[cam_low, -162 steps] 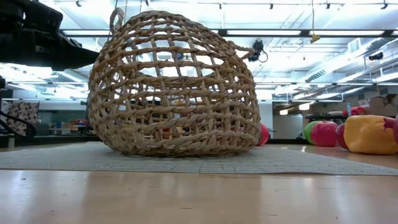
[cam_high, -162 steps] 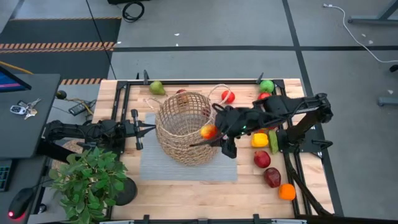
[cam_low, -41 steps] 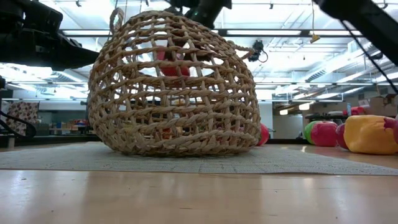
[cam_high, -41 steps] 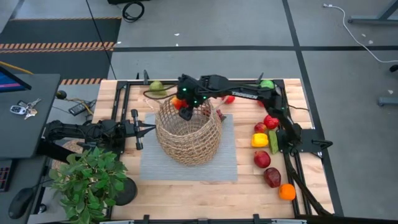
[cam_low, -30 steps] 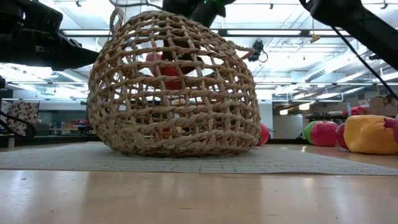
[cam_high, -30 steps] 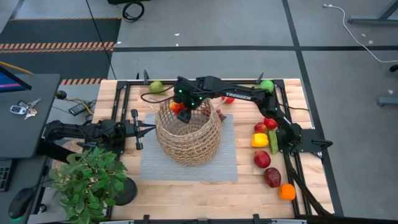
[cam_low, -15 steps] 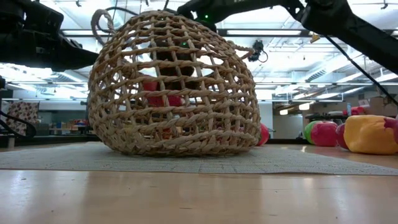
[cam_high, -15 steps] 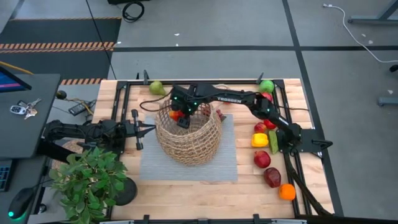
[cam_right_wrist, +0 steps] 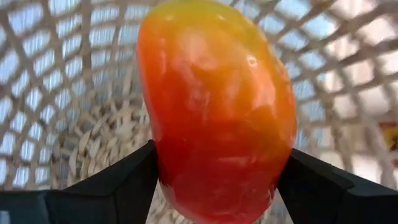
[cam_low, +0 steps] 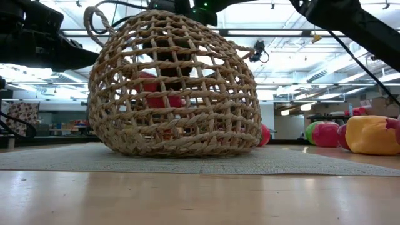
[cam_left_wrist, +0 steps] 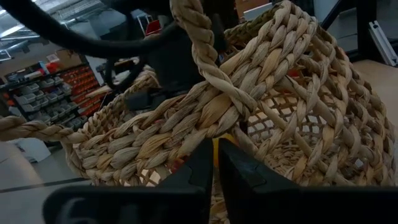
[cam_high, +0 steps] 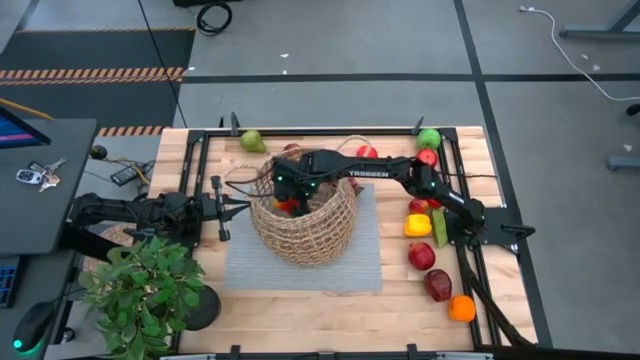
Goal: Build produce basket
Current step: Put the red mango into the brown basket, then adjust the brown basket
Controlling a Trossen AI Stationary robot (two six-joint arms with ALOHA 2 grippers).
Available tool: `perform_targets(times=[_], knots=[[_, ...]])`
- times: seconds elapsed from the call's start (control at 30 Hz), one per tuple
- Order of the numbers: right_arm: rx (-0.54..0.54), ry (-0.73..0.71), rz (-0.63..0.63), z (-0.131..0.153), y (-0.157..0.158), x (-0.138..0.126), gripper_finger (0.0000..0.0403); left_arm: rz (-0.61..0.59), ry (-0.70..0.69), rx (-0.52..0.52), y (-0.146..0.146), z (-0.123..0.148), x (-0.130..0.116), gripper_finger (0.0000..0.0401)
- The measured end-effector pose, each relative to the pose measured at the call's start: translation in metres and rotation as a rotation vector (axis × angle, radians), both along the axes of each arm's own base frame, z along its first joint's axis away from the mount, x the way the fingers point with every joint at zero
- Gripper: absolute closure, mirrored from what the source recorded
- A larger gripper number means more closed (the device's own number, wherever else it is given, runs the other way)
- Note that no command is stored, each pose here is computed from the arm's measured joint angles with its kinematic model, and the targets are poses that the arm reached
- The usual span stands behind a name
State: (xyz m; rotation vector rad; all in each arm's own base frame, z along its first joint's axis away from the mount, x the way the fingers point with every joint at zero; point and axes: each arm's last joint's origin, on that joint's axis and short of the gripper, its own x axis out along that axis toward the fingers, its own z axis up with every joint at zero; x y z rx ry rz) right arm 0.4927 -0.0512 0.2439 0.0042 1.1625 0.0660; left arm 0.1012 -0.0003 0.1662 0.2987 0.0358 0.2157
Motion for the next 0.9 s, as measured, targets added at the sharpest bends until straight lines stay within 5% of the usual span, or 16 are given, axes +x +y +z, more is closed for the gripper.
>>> perform_targets(times=[0.5, 0.9], knots=[[0.02, 0.181, 0.01, -0.026, 0.009, -0.013, 0.01, 0.001, -0.001, 0.0, 0.0, 0.0, 0.0, 0.037], [0.024, 0.187, -0.001, -0.027, 0.009, -0.014, 0.0041, 0.002, -0.001, 0.0, 0.0, 0.0, 0.0, 0.0372]])
